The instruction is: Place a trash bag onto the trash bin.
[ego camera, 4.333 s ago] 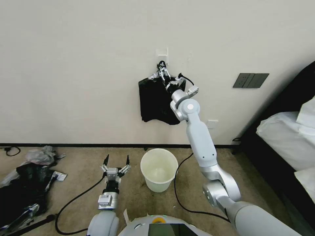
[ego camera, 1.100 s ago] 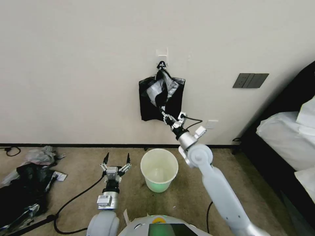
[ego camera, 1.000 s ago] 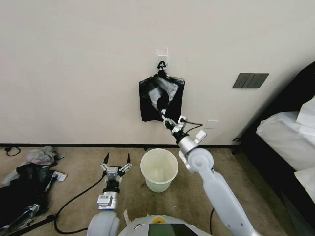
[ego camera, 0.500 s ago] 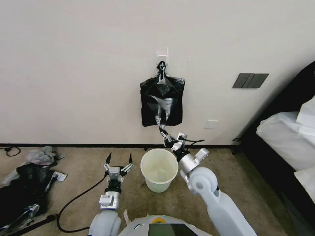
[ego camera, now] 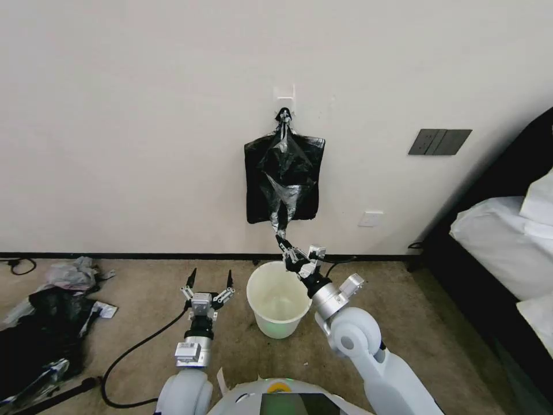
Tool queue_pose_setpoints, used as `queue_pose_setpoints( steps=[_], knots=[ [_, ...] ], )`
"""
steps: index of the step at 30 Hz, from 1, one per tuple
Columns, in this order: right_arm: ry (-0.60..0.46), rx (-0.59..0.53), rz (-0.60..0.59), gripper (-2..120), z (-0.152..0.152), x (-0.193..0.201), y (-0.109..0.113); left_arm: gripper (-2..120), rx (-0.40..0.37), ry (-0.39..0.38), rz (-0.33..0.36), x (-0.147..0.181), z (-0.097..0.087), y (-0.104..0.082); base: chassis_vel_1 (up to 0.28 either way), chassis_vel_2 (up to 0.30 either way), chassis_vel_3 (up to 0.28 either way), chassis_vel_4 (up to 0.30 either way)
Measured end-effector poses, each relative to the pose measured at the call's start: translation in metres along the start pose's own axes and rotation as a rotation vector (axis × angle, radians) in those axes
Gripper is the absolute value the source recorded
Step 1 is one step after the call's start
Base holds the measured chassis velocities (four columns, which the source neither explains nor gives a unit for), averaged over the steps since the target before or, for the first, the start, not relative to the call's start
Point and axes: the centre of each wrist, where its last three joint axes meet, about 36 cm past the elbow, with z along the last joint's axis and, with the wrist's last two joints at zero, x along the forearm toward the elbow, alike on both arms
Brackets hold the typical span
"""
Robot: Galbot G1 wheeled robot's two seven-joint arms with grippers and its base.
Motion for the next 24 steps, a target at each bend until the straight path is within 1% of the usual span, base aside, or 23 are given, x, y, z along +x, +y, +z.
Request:
queue_pose_setpoints(
  steps=[24],
  knots=[
    [0.03, 0.005, 0.006, 0, 0.02, 0.013, 0.008, 100, 0.002, -0.005, 0.002, -0.003, 0.0, -0.001, 0.0, 0.0, 0.0, 0.0]
  ],
)
